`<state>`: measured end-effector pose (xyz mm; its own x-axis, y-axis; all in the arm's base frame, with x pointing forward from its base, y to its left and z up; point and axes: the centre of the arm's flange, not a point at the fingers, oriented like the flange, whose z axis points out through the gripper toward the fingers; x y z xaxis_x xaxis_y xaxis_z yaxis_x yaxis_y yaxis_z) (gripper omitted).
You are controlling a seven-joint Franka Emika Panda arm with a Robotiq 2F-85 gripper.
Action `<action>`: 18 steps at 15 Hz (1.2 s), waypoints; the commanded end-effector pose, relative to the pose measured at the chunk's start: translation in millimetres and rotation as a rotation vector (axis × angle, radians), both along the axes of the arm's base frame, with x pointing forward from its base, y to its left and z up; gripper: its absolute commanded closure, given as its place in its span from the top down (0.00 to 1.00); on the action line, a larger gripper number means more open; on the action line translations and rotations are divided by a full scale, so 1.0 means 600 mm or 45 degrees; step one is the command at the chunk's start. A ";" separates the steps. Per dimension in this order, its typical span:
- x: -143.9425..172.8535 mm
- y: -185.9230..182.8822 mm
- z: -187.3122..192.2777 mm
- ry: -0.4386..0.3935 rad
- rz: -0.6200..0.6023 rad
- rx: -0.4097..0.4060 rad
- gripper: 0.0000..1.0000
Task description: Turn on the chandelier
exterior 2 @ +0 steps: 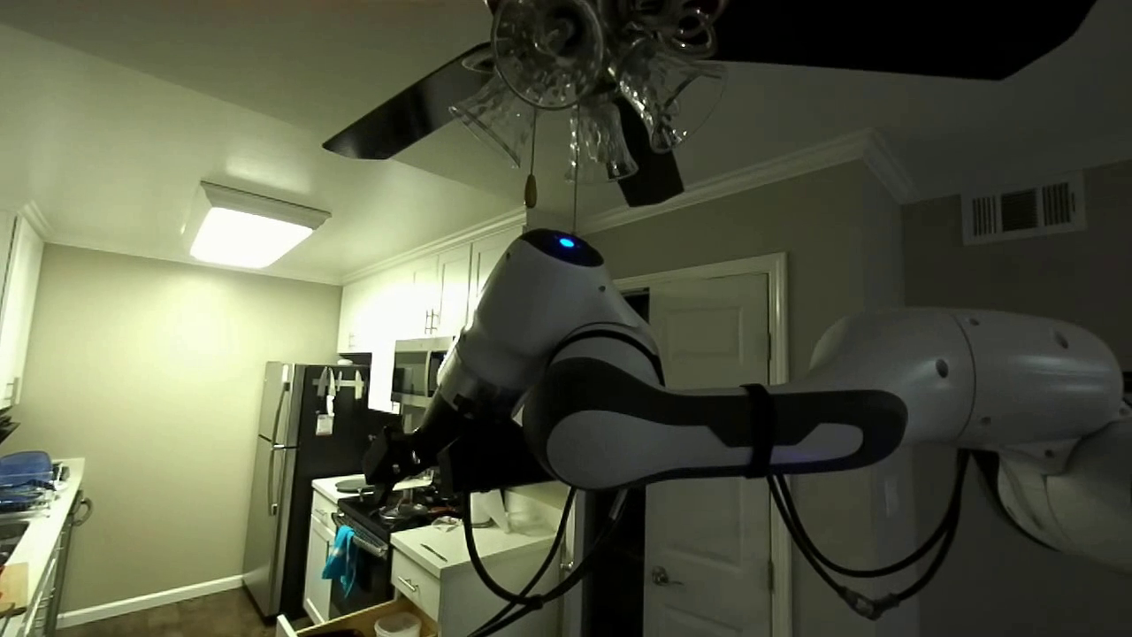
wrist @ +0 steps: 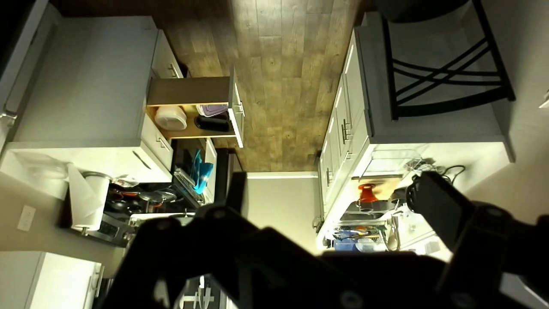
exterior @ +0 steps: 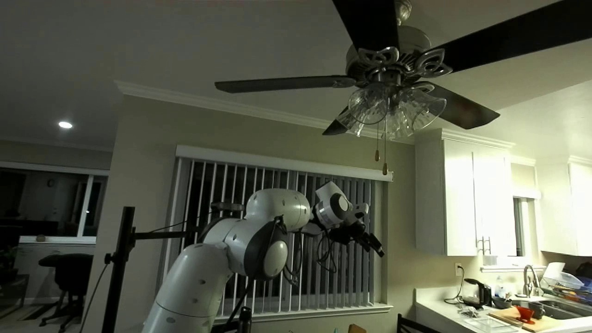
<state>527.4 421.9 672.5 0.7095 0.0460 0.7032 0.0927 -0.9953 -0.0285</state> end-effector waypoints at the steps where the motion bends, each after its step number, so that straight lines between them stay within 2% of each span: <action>1: 0.001 0.000 0.000 0.000 -0.001 0.001 1.00; 4: 0.003 -0.002 0.004 -0.003 -0.005 0.004 1.00; 5: 0.001 -0.009 0.012 -0.038 0.002 0.023 1.00; 9: 0.011 -0.048 0.065 -0.290 -0.031 0.051 1.00; 12: 0.019 -0.091 0.107 -0.400 -0.059 0.053 1.00; 13: 0.020 -0.105 0.116 -0.415 -0.070 0.046 1.00; 18: -0.003 -0.160 0.166 -0.324 -0.049 -0.002 1.00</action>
<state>543.5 348.9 757.7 0.4760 -0.0135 0.8794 0.0426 -0.9984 -0.0384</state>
